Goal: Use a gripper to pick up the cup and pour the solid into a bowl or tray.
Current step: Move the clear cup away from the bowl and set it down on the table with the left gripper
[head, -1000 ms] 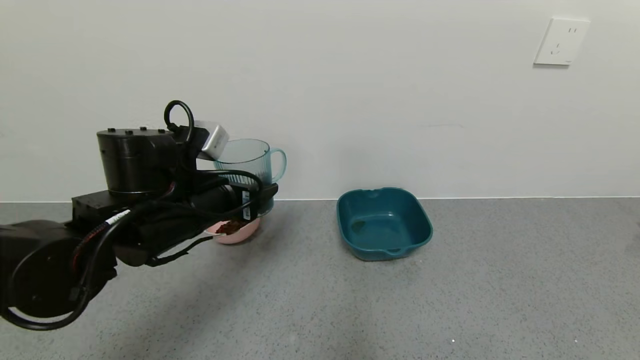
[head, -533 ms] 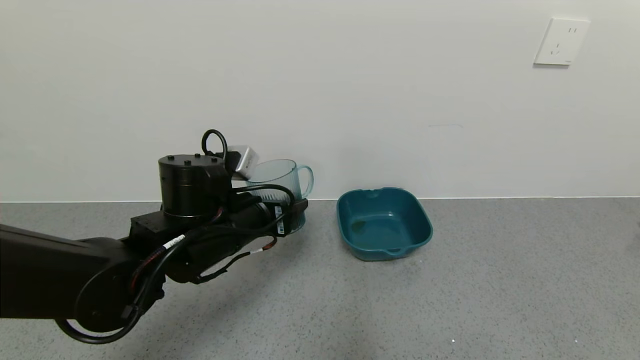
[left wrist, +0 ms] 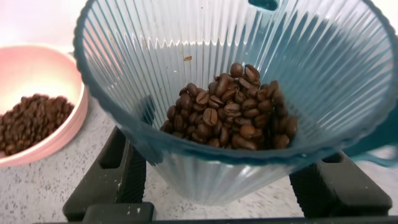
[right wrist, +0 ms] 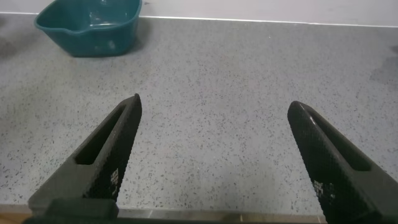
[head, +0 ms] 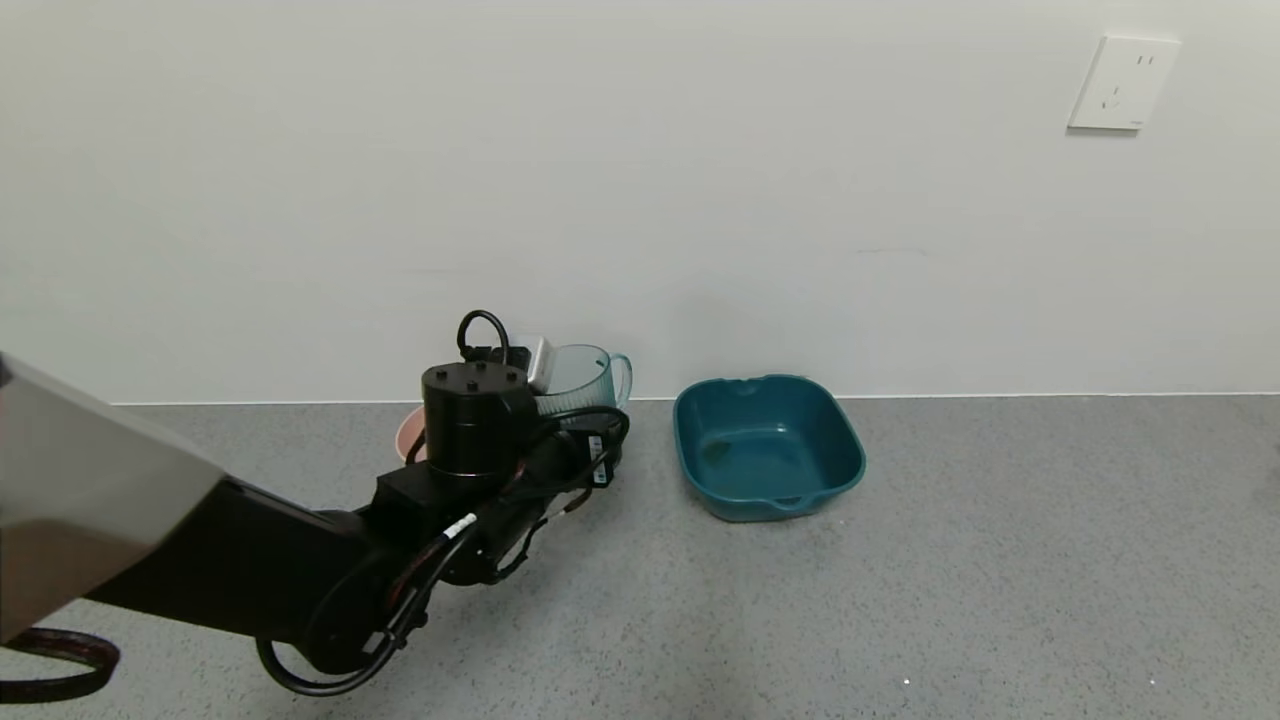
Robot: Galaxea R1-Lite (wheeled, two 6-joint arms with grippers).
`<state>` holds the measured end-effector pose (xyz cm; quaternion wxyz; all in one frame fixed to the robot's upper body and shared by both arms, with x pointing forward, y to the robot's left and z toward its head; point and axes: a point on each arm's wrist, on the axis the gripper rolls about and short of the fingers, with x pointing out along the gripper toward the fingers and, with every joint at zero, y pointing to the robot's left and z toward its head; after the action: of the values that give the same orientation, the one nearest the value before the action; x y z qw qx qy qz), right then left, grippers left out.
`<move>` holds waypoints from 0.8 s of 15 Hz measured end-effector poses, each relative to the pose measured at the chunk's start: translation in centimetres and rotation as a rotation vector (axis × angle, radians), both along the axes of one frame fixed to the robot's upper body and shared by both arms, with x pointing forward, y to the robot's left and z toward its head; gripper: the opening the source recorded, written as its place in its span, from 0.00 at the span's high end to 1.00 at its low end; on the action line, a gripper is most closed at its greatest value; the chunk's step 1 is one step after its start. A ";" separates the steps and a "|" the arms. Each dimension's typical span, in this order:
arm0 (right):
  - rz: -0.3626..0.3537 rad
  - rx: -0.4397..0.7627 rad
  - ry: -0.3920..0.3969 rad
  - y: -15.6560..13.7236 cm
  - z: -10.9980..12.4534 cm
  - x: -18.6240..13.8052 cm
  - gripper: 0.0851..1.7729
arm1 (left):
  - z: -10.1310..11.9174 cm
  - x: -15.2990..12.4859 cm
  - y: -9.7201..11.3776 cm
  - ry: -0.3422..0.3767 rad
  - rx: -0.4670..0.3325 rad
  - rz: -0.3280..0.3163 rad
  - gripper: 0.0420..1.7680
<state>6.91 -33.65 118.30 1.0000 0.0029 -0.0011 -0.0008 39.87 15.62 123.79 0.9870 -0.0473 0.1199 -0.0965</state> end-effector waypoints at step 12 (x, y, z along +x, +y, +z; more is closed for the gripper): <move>0.000 0.000 0.000 0.0 0.0 0.0 0.04 | -7.6 2.5 -2.6 -0.014 0.087 0.146 0.28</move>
<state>6.90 -33.65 118.30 1.0000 0.0029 -0.0013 -0.0008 42.35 13.04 116.20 0.9933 -0.0123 0.1131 -0.0194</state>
